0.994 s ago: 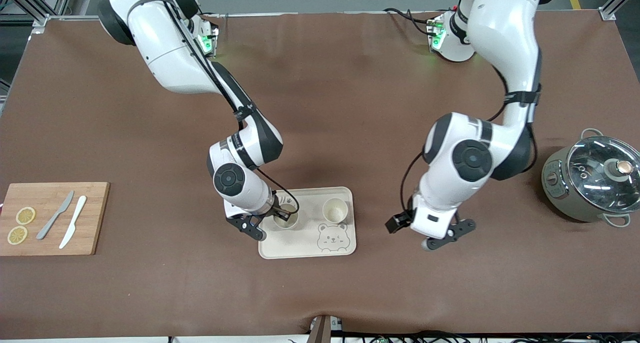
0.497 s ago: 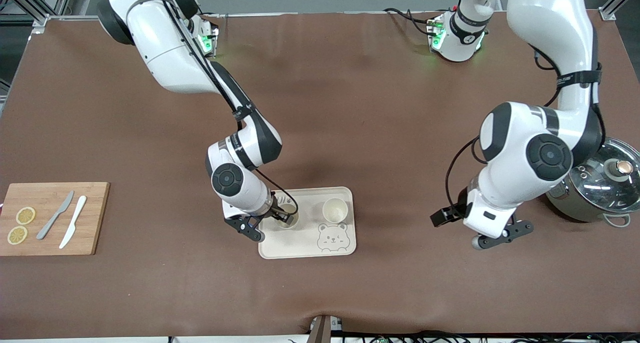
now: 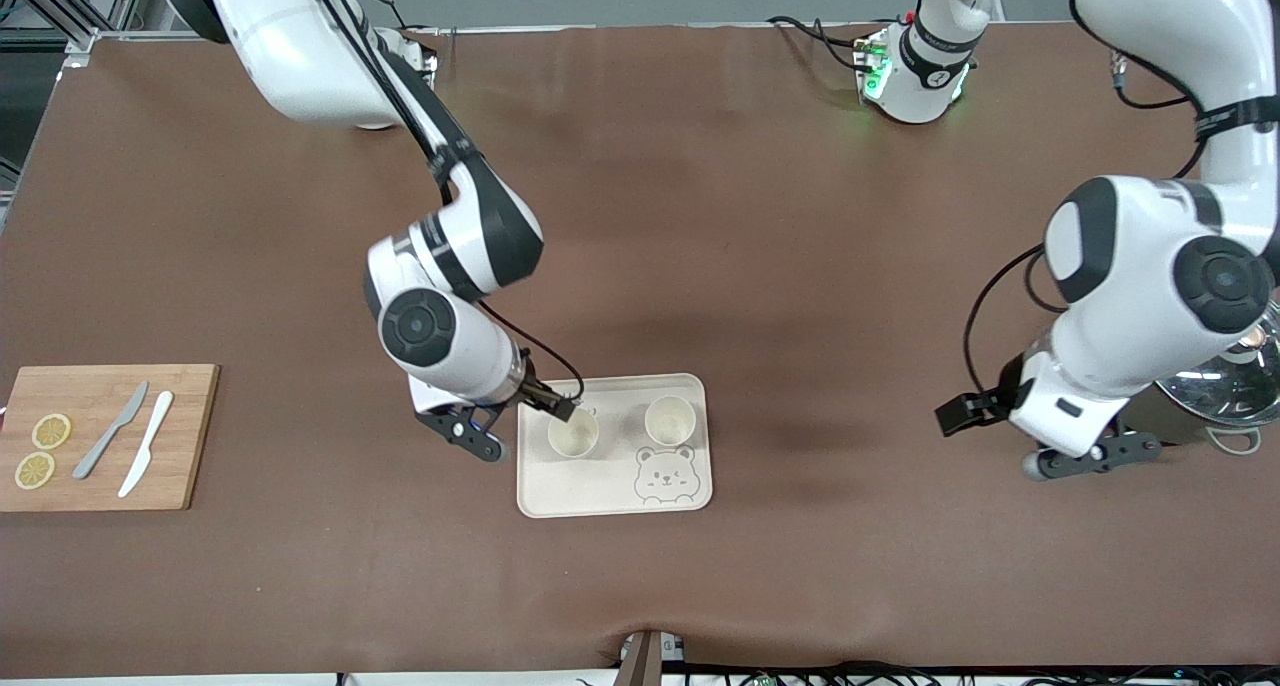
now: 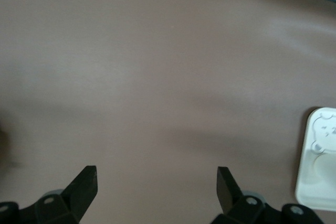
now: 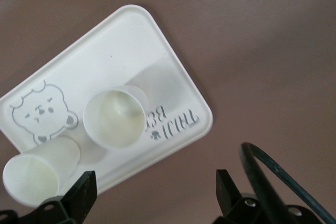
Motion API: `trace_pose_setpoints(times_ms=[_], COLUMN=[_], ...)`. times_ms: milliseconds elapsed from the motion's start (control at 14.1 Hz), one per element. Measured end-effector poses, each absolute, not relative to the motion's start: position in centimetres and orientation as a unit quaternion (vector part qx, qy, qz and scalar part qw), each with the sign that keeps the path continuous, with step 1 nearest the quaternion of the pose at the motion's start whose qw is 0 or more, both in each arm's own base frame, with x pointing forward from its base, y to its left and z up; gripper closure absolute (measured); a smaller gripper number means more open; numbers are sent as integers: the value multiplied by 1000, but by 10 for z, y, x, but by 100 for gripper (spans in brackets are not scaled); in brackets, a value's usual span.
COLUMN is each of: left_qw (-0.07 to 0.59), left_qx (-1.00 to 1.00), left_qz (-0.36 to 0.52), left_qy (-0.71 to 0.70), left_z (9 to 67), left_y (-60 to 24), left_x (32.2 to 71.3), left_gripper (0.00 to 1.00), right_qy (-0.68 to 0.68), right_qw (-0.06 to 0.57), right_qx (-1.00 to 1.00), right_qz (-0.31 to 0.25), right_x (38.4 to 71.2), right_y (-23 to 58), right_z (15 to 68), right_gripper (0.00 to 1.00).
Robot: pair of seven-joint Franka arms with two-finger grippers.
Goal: Place white IKEA cup upright on tray with both arms
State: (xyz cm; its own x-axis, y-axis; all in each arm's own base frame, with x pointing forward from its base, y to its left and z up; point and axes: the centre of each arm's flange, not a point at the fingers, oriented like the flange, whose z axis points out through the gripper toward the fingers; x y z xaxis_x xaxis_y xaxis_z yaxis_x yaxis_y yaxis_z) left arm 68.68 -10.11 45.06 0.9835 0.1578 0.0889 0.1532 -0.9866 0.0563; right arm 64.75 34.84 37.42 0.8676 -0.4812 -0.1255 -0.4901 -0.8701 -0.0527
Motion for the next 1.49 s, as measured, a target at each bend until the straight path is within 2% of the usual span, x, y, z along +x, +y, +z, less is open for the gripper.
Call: trace_pose_setpoints(times_ms=[284, 568, 923, 1278, 1491], left_qw=[24, 26, 18, 17, 17], left_qx=[998, 999, 999, 999, 999], left_qz=[38, 35, 45, 46, 45], left_qy=[41, 2, -13, -16, -15], left_z=[477, 512, 559, 591, 599], left_y=[-66, -41, -33, -34, -31], left_x=[674, 659, 641, 635, 633], left_gripper=[0, 0, 0, 0, 0], right_qy=[225, 149, 70, 21, 22], right_qw=[19, -3, -13, -2, 0], right_qx=[-971, -988, -997, -999, -999], right_qz=[77, 52, 43, 36, 36], right_x=[607, 577, 556, 557, 556], right_y=[325, 249, 126, -1, -35], right_z=[487, 563, 589, 599, 599], right_gripper=[0, 0, 0, 0, 0])
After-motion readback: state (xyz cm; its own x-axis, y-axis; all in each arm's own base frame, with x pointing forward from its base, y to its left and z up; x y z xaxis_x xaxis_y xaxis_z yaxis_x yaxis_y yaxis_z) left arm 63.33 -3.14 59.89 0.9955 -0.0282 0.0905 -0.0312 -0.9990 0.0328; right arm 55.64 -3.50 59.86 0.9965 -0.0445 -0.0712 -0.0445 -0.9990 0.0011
